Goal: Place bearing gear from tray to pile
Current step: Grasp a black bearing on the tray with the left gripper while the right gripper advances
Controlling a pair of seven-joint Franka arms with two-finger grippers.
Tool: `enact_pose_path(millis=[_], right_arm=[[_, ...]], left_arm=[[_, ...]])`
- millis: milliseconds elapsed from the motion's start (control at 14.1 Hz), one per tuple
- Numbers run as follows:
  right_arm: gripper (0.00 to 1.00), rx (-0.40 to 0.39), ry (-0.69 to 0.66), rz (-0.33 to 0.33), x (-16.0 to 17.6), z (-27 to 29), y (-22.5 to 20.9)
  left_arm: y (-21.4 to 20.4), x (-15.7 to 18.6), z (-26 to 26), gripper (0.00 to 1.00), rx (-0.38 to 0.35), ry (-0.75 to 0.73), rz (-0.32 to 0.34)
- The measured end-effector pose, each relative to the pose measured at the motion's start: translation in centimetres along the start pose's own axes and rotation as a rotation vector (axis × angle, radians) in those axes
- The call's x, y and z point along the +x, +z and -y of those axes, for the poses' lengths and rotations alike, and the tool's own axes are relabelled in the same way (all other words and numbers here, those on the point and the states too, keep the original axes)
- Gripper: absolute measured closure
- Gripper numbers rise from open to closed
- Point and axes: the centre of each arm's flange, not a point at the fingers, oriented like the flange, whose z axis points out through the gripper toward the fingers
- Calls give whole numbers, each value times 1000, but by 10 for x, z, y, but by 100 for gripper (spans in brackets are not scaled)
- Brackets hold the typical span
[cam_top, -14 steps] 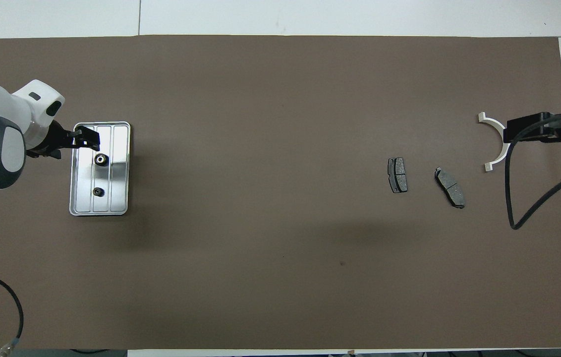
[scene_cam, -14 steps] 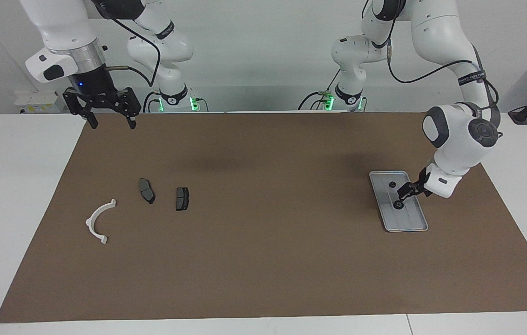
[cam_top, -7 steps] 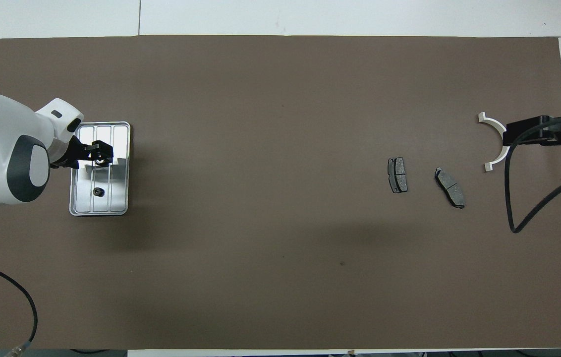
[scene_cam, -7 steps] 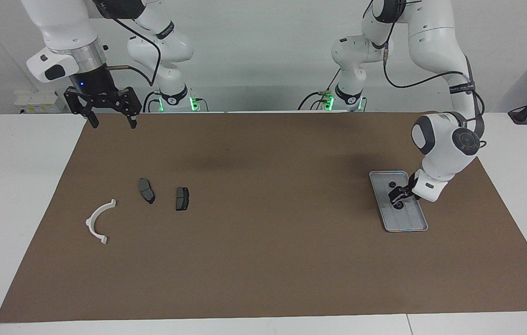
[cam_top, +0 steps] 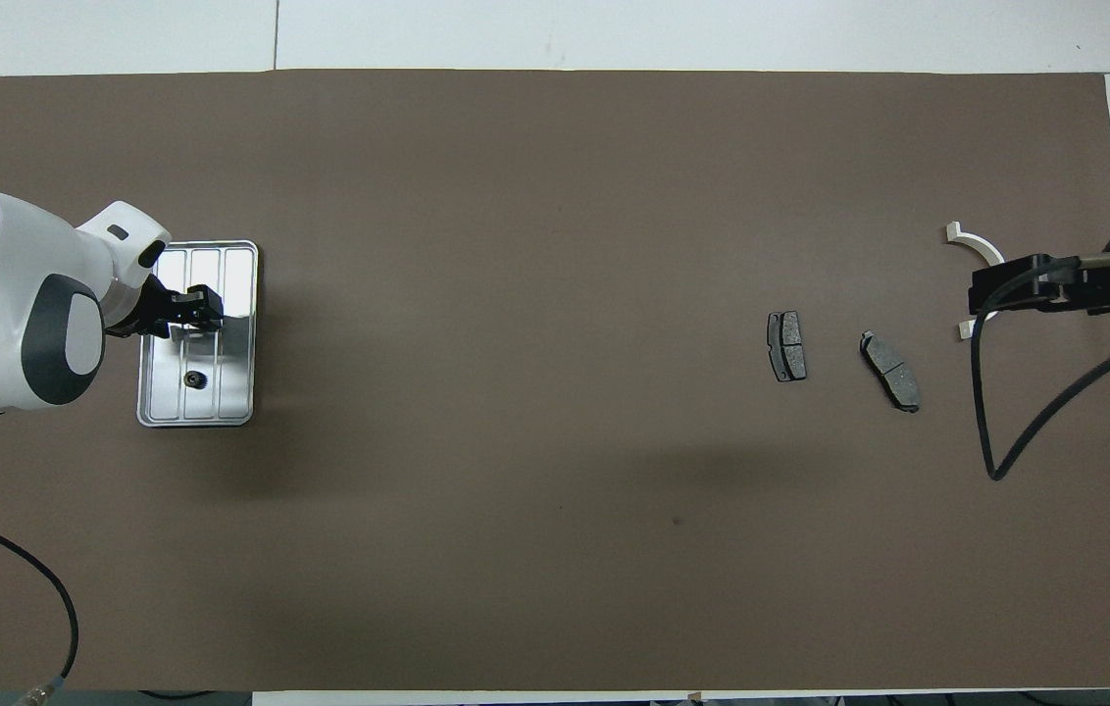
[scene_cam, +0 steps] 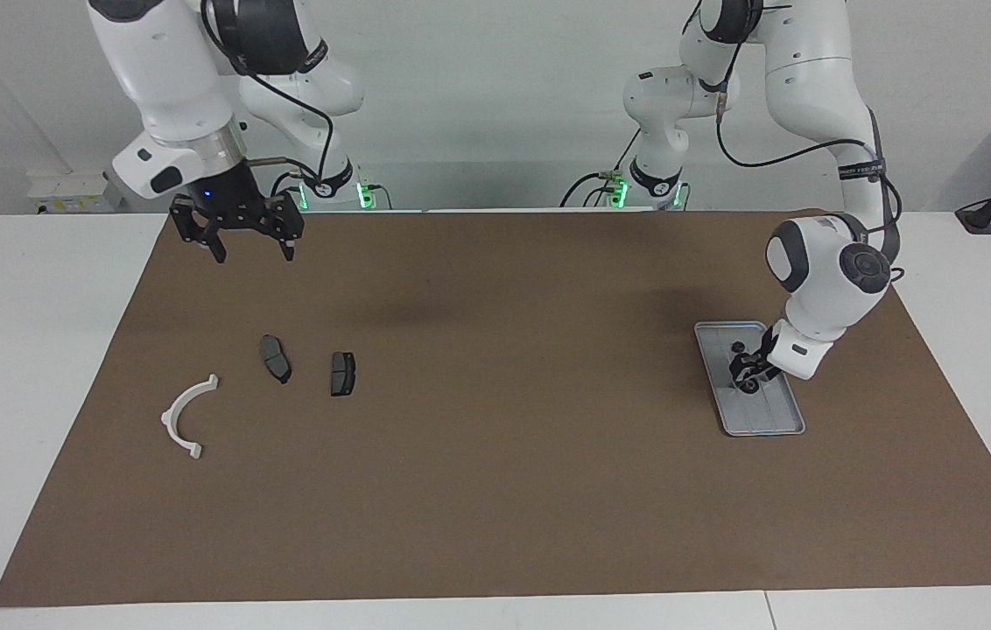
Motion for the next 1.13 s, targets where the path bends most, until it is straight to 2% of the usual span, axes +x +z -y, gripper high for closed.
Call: enact_pose_path(millis=[283, 567, 709, 780, 850, 921, 1134], right_arm=[[0, -1, 92, 22, 20, 29, 87], [0, 8, 119, -3, 45, 63, 160], [0, 11, 110, -12, 51, 70, 183], [0, 11, 106, -12, 52, 73, 189], [0, 11, 104, -11, 52, 74, 190], [0, 11, 104, -13, 52, 75, 189], [0, 13, 106, -20, 54, 74, 186]], left_arm=[[0, 1, -1, 30, -2, 2, -12], [0, 2, -2, 30, -4, 2, -28], [2, 3, -2, 49, -4, 2, -28], [3, 3, -3, 49, -4, 3, -26], [3, 3, -5, 60, -6, 4, -27], [2, 3, -9, 65, -6, 5, -28], [-16, 7, -44, 65, -4, -56, -6]])
